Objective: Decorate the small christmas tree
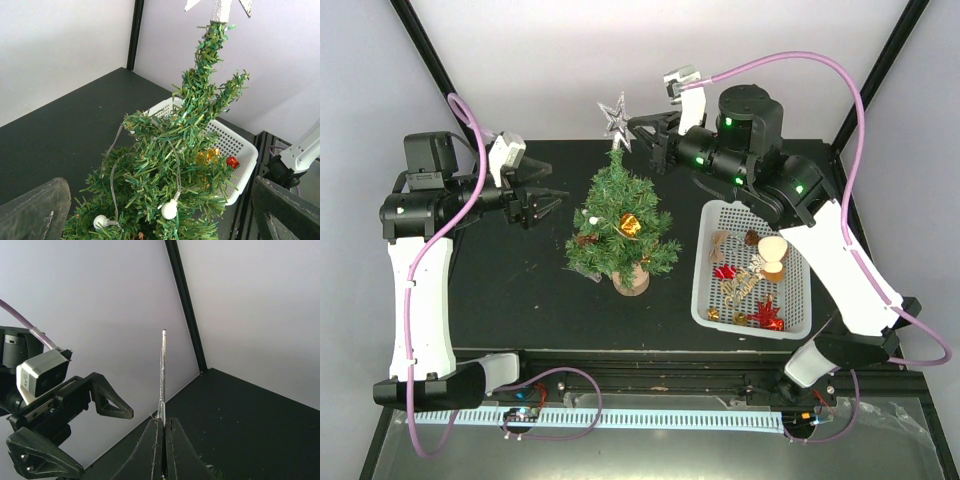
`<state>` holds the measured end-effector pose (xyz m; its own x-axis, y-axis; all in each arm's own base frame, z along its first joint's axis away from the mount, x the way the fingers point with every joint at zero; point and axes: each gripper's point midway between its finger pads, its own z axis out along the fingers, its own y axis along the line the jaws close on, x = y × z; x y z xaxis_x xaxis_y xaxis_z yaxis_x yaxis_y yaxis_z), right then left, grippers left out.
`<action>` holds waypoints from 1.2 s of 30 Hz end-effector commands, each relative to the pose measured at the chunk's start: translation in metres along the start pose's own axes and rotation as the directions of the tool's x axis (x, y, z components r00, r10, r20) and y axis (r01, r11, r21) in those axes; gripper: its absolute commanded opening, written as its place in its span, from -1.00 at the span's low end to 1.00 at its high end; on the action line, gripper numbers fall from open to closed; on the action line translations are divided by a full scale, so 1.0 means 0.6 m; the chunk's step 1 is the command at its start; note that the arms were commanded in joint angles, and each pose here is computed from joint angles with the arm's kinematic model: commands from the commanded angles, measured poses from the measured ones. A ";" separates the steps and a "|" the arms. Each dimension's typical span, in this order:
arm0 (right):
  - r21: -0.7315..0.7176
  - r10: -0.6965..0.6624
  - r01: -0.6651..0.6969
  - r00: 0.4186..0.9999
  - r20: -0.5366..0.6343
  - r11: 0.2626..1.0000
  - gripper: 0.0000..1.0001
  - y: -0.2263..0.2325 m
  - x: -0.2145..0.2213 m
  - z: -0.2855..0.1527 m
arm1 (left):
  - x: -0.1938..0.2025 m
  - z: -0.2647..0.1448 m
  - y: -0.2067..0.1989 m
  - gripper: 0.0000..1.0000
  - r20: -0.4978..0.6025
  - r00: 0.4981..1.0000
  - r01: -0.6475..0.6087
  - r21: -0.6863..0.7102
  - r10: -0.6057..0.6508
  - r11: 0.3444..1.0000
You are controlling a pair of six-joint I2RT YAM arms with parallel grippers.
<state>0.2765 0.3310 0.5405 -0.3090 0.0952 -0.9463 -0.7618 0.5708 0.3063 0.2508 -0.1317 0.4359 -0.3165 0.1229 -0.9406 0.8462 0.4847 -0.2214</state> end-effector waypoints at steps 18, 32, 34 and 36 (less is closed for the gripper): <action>-0.024 -0.080 0.079 0.997 -0.021 0.997 -0.98 0.014 0.000 -0.026 | 0.006 0.002 -0.005 0.98 0.000 1.000 0.000 0.026 0.000 1.000; -0.057 -0.128 0.123 0.988 -0.089 0.991 -0.98 0.027 0.034 -0.006 | 0.008 0.003 -0.004 0.98 -0.002 1.000 -0.002 0.020 0.002 1.000; -0.055 -0.133 0.128 0.987 -0.095 0.990 -0.98 0.028 0.038 -0.005 | 0.009 0.003 -0.004 0.98 -0.003 1.000 -0.001 0.019 0.001 1.000; -0.053 -0.138 0.134 0.986 -0.096 0.990 -0.98 0.028 0.039 -0.006 | 0.011 0.003 -0.003 0.98 -0.004 1.000 0.001 0.018 -0.001 1.000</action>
<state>0.2564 0.3344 0.5370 -0.2490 -0.0159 -0.9684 -0.8172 0.5402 0.2012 0.2526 -0.1316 0.4279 -0.3380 0.1217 -0.9332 0.8415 0.4832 -0.2418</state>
